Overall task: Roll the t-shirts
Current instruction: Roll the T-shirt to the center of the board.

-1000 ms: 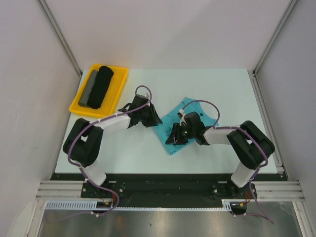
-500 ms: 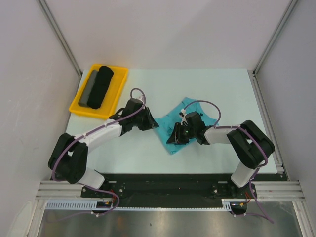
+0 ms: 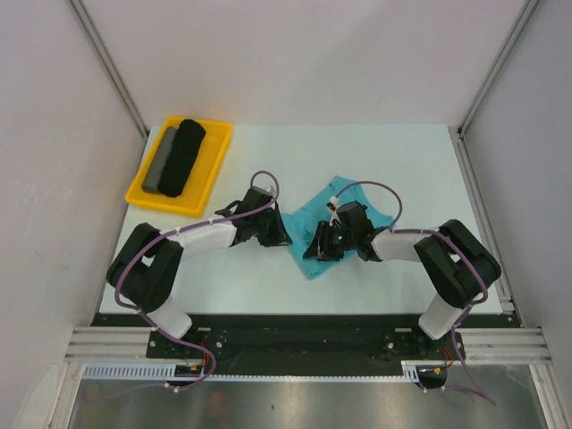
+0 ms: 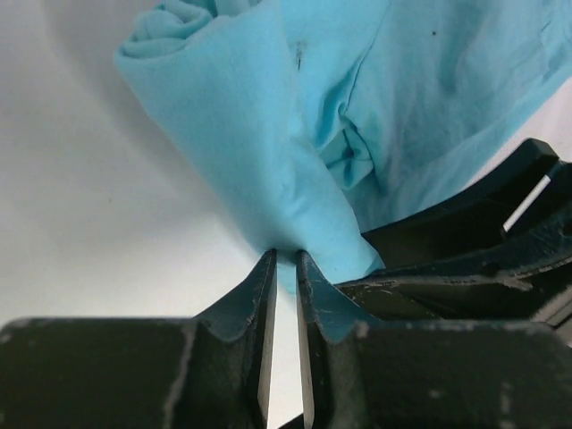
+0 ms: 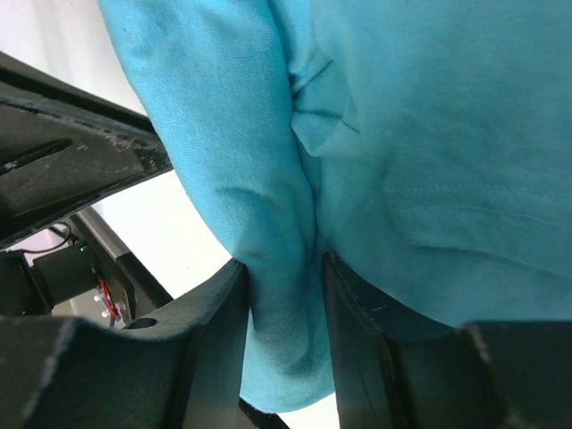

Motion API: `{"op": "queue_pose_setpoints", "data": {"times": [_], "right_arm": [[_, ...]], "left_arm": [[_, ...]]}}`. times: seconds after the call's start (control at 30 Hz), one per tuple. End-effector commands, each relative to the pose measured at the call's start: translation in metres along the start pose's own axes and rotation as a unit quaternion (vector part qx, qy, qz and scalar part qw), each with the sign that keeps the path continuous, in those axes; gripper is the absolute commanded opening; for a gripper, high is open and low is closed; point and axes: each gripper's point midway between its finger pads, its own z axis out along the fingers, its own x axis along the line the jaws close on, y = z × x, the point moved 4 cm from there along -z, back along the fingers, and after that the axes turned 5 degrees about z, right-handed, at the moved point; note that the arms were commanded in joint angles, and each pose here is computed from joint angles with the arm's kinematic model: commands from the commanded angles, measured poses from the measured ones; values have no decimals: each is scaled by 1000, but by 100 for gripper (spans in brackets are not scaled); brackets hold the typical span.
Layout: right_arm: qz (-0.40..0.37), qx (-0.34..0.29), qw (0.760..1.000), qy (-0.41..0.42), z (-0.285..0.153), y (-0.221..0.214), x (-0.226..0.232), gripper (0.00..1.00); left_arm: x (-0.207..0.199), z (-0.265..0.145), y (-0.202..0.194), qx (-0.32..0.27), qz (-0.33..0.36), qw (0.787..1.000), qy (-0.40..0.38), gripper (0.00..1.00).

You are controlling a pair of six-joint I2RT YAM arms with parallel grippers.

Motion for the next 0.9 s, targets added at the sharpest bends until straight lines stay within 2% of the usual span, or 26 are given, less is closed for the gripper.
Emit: {"op": "queue_pose_setpoints", "data": {"times": [0.0,0.3,0.57,0.6,0.7,0.87], "right_arm": [[1,-25,999,-39,-11,5,-9,43],[-40,-65,993,-88,-28,8,-7,53],[-95,-97,982,-131,-48,-2,6,56],[-107,-122,977,-141,-53,3,10,54],[-161,-145,962,-164,-57,-3,22,50],[-255,-164,930,-209,-55,-11,44,50]], "left_arm": [[-23,4,25,-30,11,999,-25,19],[-29,13,32,-23,18,1000,-10,19],[-31,24,34,-12,20,1000,-2,20],[-34,24,36,-14,21,1000,-4,20],[-38,29,38,-11,23,1000,-5,20],[-42,33,41,-9,24,1000,-5,20]]}}
